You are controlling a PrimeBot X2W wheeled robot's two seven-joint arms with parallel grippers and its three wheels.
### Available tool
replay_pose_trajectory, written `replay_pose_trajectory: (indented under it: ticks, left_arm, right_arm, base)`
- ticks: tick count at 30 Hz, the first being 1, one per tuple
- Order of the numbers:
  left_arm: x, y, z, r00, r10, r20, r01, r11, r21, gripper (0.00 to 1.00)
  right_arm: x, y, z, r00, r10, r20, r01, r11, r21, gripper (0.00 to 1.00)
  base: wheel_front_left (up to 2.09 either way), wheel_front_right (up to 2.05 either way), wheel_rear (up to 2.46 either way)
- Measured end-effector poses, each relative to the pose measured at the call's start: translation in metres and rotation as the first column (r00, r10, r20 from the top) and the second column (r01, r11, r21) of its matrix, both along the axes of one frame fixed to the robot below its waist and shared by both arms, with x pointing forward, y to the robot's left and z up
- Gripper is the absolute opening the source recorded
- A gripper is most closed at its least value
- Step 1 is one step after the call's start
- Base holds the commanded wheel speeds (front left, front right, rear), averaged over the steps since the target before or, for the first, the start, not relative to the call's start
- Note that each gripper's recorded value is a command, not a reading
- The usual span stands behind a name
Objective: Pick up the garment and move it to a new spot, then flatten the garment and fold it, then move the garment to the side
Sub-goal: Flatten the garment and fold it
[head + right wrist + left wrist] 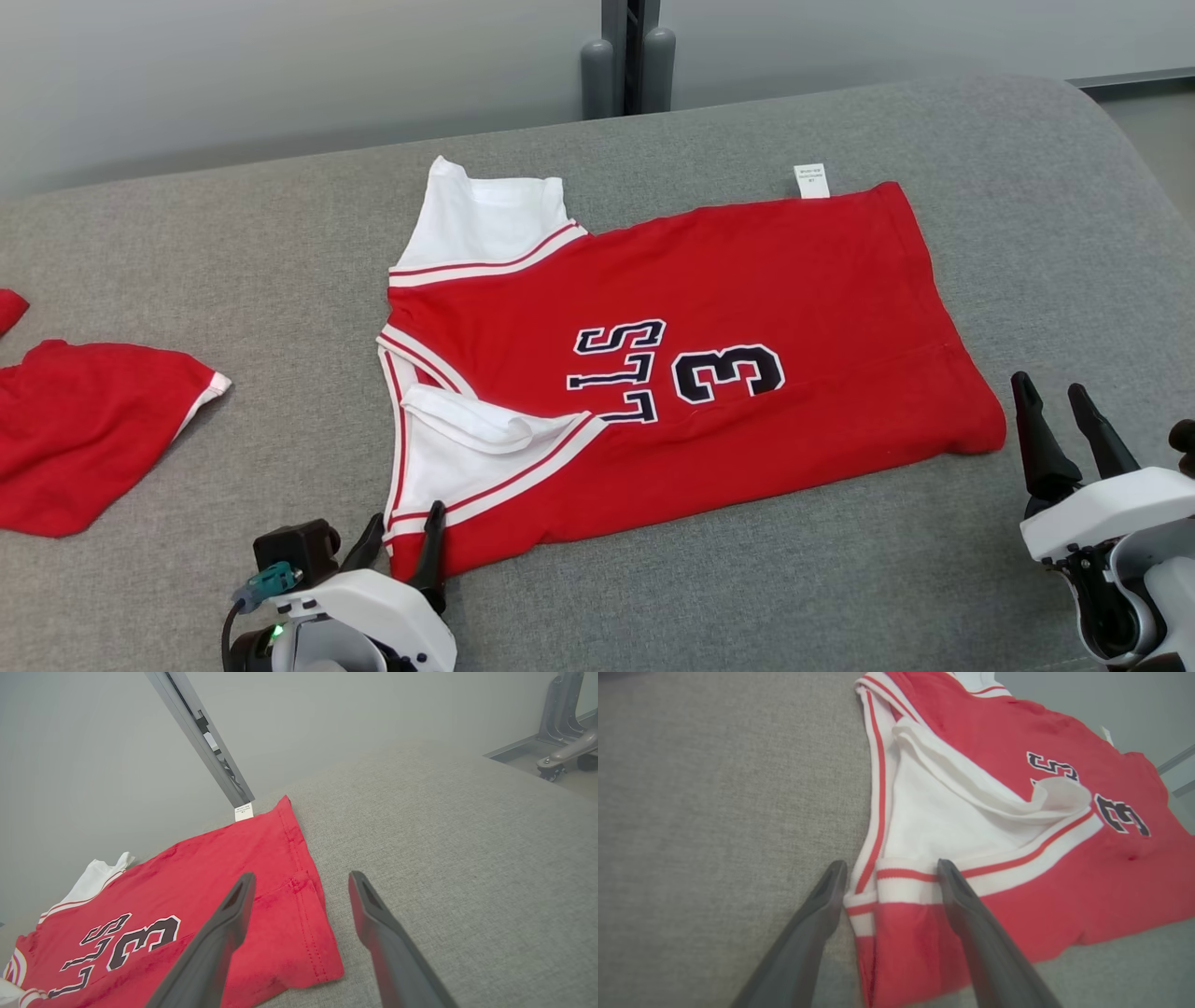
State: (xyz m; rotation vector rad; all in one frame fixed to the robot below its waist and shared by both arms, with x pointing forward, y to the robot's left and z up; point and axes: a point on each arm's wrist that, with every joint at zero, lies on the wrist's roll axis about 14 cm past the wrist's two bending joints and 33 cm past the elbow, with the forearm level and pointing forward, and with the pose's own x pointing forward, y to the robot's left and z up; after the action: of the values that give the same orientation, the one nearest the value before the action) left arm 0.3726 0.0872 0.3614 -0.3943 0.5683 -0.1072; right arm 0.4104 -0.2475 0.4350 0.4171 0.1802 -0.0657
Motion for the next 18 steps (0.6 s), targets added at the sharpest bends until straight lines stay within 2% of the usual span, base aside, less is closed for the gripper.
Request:
replay_pose_trajectory:
  ticks: [5,6,7,8,9,18]
  left_arm:
    - [0.002,-0.001,-0.004,1.000,-0.001,-0.014,0.001,1.000,0.001,1.00]
    - [0.003,-0.002,-0.004,1.000,-0.005,-0.016,0.005,1.000,-0.002,0.84]
    - [0.003,-0.002,-0.006,1.000,-0.008,-0.021,0.008,1.000,0.001,0.57]
    - [0.003,-0.002,-0.006,1.000,-0.011,-0.022,0.011,1.000,0.000,0.24]
    - [0.003,-0.001,-0.007,1.000,-0.012,-0.024,0.012,1.000,0.001,0.00]
    - [0.011,0.002,0.003,0.999,-0.038,0.038,0.037,0.999,0.016,0.00]
  right_arm:
    - [-0.001,-0.002,-0.001,1.000,0.001,-0.003,-0.001,1.000,-0.006,1.00]
    - [-0.001,-0.002,-0.001,1.000,0.000,-0.004,0.000,1.000,-0.006,1.00]
    - [-0.001,-0.002,-0.001,1.000,0.000,-0.005,0.000,1.000,-0.007,1.00]
    - [-0.001,-0.003,-0.002,1.000,0.000,-0.006,0.000,1.000,-0.008,1.00]
    - [-0.001,-0.003,-0.002,1.000,0.000,-0.008,0.000,1.000,-0.012,1.00]
    - [-0.003,-0.006,-0.013,0.999,-0.014,-0.045,0.014,1.000,-0.018,1.00]
  base:
    - [0.00,0.00,0.00]
    - [0.00,0.00,0.00]
    - [0.00,0.00,0.00]
    - [0.00,0.00,0.00]
    - [0.00,0.00,0.00]
    - [0.00,0.00,0.00]
